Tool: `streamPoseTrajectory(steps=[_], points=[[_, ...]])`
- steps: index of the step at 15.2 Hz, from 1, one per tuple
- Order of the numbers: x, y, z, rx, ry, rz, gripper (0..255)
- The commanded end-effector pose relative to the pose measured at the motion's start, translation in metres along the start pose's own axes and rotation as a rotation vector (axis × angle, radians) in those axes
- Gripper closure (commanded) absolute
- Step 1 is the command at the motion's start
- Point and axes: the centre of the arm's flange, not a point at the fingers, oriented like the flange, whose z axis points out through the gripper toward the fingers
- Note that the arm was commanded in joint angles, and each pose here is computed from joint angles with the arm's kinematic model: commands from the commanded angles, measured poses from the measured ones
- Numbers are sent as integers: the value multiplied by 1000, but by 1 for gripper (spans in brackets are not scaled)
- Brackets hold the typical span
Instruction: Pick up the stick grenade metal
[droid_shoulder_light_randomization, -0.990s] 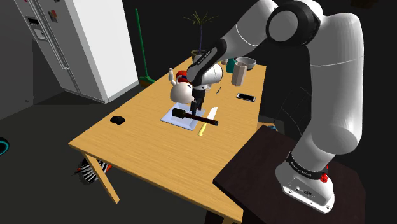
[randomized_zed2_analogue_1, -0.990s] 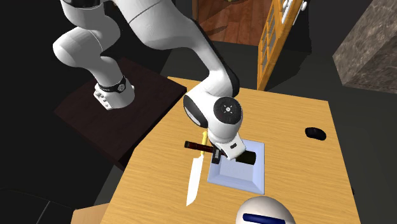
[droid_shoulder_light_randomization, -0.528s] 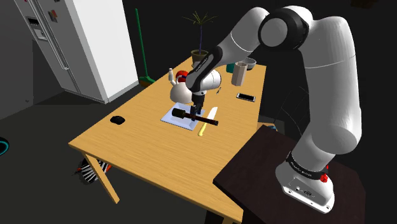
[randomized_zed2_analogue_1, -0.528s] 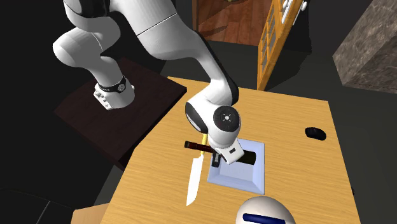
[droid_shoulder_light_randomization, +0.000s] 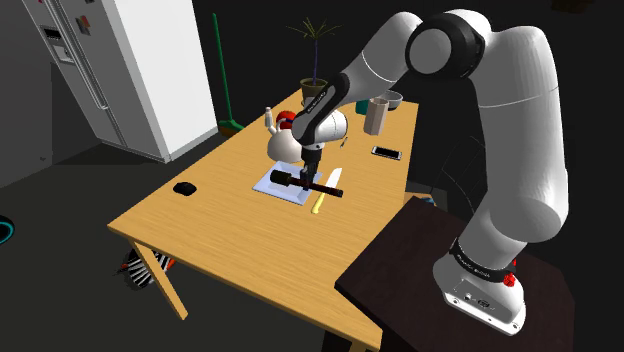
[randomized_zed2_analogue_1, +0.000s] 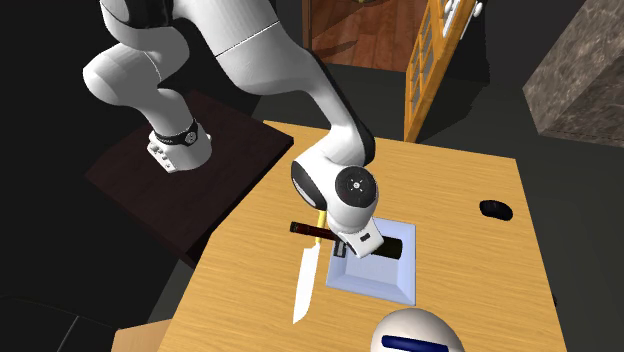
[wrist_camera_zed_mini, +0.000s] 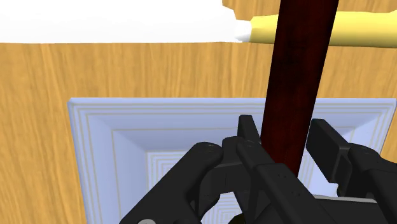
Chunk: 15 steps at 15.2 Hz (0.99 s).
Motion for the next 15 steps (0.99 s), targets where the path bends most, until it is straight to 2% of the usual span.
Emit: streamPoseTrajectory(steps=[1, 15], points=[[0, 0, 0, 0, 0, 0, 255], [-1, -12, -68, 0, 0, 0, 255]])
